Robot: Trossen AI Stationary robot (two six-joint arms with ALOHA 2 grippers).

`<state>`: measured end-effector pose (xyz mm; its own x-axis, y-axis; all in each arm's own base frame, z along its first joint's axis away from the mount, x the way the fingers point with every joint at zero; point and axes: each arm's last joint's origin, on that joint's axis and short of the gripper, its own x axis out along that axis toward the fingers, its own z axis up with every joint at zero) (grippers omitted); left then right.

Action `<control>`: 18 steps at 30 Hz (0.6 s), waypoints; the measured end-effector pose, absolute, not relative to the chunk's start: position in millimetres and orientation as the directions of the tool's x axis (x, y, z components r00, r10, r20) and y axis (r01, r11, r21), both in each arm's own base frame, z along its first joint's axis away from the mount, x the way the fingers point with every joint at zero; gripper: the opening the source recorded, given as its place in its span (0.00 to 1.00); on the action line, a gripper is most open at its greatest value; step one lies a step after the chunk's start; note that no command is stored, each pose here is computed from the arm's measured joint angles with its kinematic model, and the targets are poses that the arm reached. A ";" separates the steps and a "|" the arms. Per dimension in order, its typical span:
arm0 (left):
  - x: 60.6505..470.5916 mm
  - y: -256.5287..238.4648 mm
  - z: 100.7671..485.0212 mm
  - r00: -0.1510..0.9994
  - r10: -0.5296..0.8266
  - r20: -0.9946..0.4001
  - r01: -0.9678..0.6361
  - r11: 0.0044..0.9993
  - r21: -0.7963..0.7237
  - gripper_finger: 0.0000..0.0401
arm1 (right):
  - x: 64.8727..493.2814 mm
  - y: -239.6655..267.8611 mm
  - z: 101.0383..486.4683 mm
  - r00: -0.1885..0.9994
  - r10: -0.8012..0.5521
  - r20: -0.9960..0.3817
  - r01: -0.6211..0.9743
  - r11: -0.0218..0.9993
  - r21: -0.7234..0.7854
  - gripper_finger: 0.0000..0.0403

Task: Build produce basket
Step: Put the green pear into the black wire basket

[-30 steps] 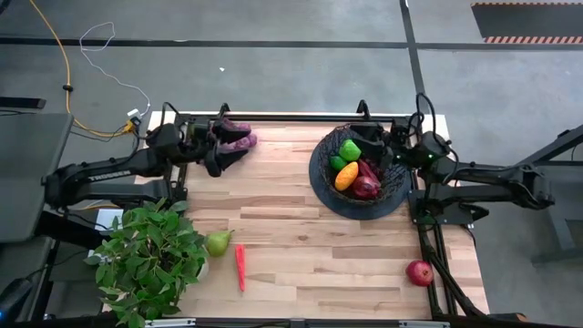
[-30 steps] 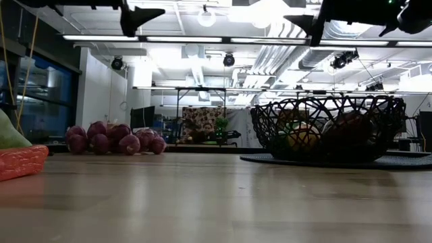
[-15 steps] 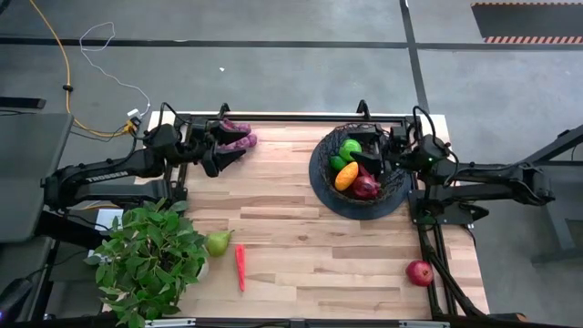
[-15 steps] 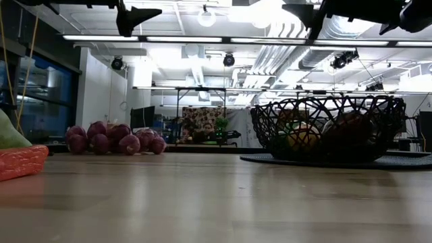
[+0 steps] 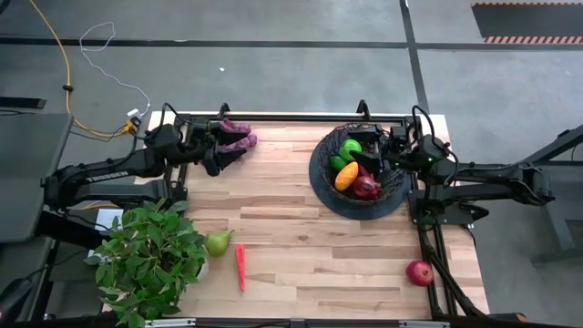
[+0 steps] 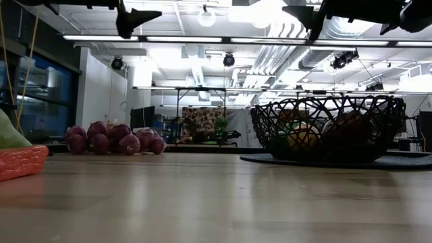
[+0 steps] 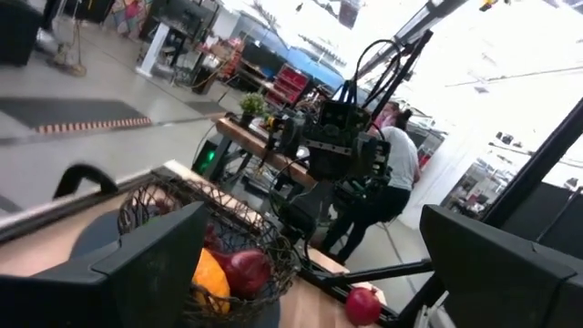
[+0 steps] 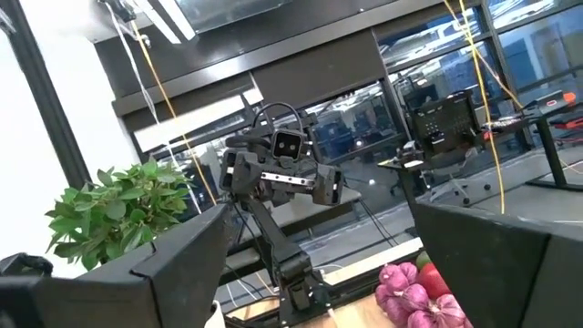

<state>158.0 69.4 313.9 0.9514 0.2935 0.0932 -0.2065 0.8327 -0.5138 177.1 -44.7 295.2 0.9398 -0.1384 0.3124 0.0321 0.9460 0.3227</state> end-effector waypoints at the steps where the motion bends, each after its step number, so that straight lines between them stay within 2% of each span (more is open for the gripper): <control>1: 158.8 69.4 312.1 0.953 0.292 0.076 -0.210 0.821 -0.531 0.97 | 177.1 -44.8 295.1 0.940 -0.140 0.312 0.033 0.946 0.323 0.82; 4: 164.8 67.4 302.4 0.961 0.268 -0.062 -0.254 0.776 -0.578 0.97 | 177.1 -44.8 295.0 0.940 -0.142 0.311 0.036 0.945 0.324 0.82; 8: 174.8 58.1 290.8 0.900 0.181 -0.395 -0.396 0.717 -0.574 0.97 | 177.4 -44.9 293.9 0.943 -0.143 0.299 0.040 0.944 0.327 0.82; 13: 185.7 37.7 272.3 0.656 0.023 -0.755 -0.551 0.698 -0.457 0.97 | 178.2 -45.1 291.3 0.951 -0.145 0.272 0.048 0.942 0.333 0.82; 18: 199.0 13.4 247.9 0.436 -0.082 -0.896 -0.637 0.675 -0.372 0.97 | 179.0 -45.3 288.1 0.960 -0.147 0.240 0.059 0.939 0.339 0.82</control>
<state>199.0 13.4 247.9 0.4358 -0.0824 -0.8963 -0.6370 0.6752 -0.3719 179.0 -45.3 288.1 0.9596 -0.1469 0.2400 0.0589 0.9388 0.3393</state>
